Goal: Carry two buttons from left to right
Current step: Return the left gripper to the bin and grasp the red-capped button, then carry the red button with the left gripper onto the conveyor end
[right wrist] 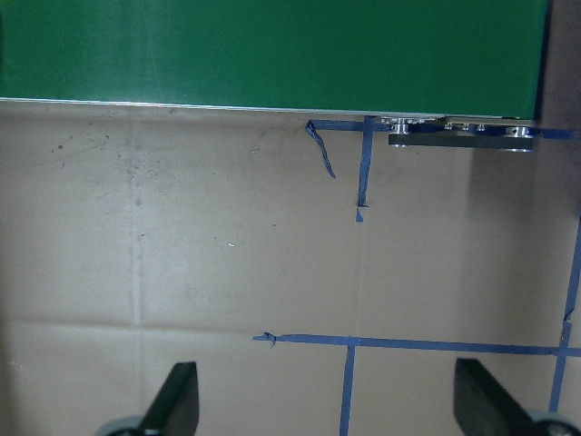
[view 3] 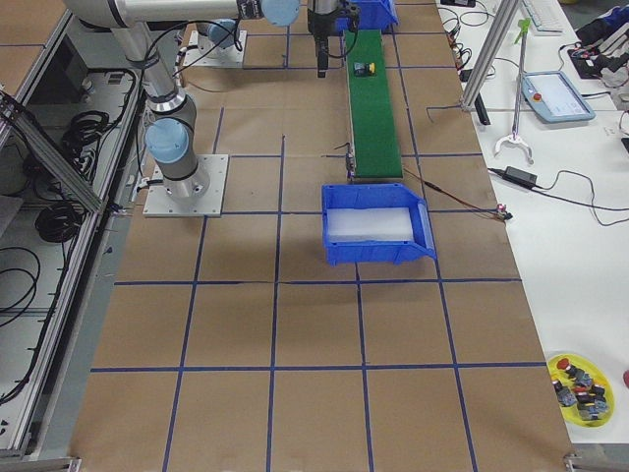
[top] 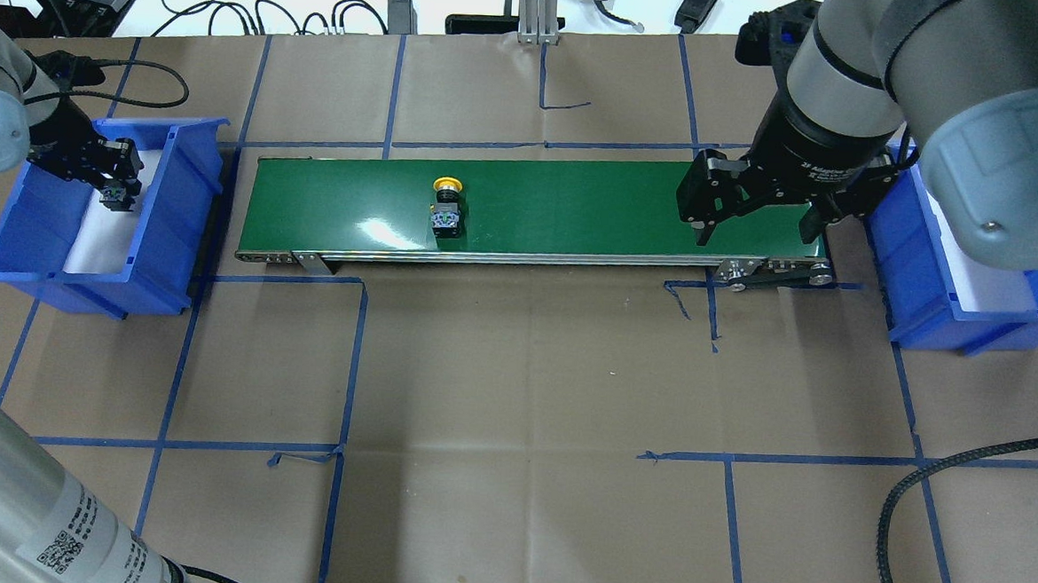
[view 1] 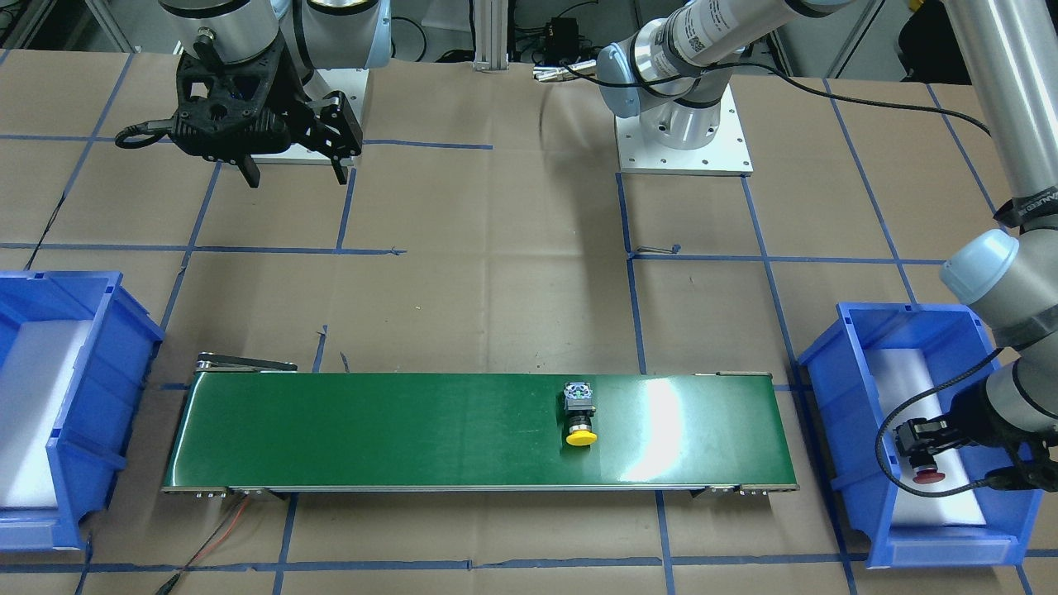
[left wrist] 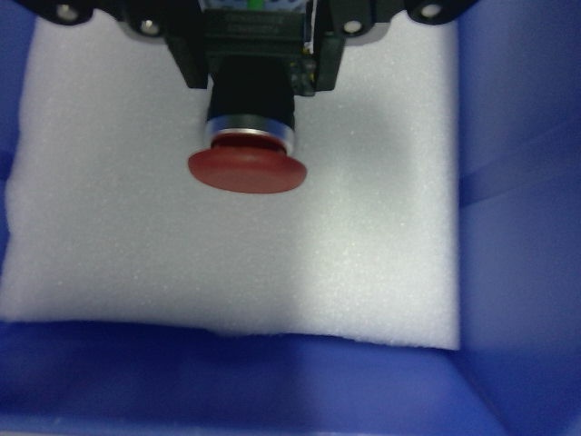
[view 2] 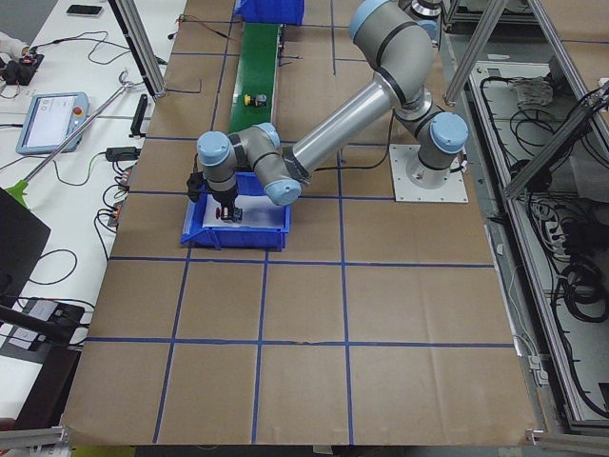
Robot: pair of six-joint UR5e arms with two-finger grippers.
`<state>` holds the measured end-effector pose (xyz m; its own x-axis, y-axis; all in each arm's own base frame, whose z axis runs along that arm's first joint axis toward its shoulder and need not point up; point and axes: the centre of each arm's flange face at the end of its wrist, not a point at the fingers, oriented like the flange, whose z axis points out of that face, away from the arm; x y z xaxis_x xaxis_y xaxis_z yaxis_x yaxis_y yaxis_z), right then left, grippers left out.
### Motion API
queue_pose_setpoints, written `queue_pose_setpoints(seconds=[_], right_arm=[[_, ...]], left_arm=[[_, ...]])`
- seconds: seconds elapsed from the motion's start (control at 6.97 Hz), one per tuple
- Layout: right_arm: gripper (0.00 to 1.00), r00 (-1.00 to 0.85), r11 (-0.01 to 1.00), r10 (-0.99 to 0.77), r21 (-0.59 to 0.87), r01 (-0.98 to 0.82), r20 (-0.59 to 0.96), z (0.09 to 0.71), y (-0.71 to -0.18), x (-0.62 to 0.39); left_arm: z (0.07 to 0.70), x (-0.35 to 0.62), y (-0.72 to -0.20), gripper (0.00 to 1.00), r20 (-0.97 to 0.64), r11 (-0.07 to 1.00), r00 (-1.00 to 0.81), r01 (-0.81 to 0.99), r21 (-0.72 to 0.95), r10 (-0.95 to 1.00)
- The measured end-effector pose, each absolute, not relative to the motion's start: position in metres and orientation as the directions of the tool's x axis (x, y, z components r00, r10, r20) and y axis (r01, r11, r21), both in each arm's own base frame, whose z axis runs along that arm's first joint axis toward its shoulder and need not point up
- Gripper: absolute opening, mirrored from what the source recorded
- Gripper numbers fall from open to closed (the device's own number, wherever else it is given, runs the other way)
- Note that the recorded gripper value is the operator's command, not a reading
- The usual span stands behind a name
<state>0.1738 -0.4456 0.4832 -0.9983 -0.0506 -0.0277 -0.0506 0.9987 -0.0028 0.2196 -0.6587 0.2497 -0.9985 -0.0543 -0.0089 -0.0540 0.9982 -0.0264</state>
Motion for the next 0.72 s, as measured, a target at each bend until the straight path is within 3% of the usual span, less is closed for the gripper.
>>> queue_pose_setpoints(seconds=[0.43,0.72], right_arm=[[1.00,-0.998,0.999,-0.050,-0.003,-0.050,-0.028,0.483,-0.446,0.174],[1.00,-0.998,0.999,-0.050,-0.003,-0.050,-0.028,0.483,-0.446,0.174]], left_arm=[[0.355,0.210,-0.633,0.05,-0.003,0.999,-0.999,-0.054,0.000,-0.054],[0.385,0.193,-0.627,0.05,-0.008,0.998,-0.998,-0.061,-0.004,-0.061]])
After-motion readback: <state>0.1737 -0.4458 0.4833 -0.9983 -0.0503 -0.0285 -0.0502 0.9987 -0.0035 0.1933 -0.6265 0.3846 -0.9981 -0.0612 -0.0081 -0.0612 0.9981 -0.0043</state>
